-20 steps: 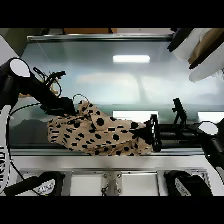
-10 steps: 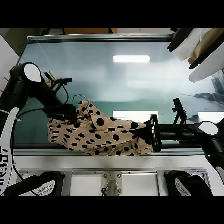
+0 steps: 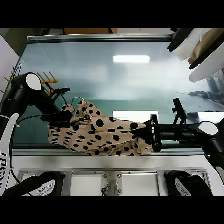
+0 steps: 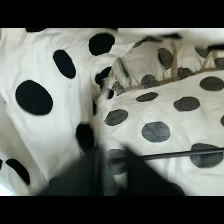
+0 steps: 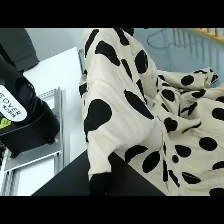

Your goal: Fold the clothes and pants, and hang the long-sleeved shirts on hangers.

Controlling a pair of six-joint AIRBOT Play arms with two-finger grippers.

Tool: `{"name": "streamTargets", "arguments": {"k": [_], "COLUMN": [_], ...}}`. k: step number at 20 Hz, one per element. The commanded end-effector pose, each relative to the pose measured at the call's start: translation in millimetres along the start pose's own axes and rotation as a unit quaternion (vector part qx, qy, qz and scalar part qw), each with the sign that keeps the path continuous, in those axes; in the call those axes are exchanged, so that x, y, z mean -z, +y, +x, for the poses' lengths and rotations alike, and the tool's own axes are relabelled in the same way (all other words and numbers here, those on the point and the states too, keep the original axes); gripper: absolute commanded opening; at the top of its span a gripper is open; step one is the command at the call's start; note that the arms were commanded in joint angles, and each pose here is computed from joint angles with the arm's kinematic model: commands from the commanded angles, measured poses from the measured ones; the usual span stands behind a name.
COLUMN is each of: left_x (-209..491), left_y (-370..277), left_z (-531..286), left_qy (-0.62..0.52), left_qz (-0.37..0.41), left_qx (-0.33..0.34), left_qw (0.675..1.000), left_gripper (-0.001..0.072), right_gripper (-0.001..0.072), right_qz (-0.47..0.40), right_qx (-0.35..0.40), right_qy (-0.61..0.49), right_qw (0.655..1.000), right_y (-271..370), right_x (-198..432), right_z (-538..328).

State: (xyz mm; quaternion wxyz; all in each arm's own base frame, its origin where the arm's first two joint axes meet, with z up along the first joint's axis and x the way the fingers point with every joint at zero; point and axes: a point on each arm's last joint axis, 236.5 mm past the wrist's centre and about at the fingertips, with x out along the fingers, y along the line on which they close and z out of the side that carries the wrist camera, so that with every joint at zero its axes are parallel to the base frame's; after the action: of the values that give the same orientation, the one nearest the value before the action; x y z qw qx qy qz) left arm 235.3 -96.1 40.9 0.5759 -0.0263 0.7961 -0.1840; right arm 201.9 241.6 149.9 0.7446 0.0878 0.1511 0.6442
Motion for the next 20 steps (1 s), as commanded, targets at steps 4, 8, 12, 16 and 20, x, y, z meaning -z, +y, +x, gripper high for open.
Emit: {"name": "streamTargets", "arguments": {"k": [4,8,12,16,20], "left_x": [-9,-17,-16,-17,-17], "left_y": [-8,-40,-77,-63,-66], "left_z": [-34,-106,-142,-156,-155], "left_qy": [-0.062,-0.186,-0.244,-0.266,-0.267], "left_qz": [0.016,0.055,0.114,0.097,0.091], "left_qx": [-0.010,-0.029,-0.050,-0.124,-0.117], "left_qw": [0.998,0.981,0.962,0.951,0.952], "left_gripper": [0.0007,0.0007,0.0007,0.0007,0.0007], "right_gripper": [0.0006,0.0005,0.0005,0.0005,0.0005], "right_qz": [0.000,-0.009,-0.023,-0.039,-0.023], "right_qx": [-0.001,-0.002,-0.010,-0.010,-0.023], "right_qy": [0.000,0.001,-0.002,-0.084,-0.088], "right_qw": [1.000,1.000,1.000,0.996,0.996], "right_y": [0,1,3,-3,-6], "right_x": [0,0,0,-31,-25], "right_z": [0,1,4,3,12]}}
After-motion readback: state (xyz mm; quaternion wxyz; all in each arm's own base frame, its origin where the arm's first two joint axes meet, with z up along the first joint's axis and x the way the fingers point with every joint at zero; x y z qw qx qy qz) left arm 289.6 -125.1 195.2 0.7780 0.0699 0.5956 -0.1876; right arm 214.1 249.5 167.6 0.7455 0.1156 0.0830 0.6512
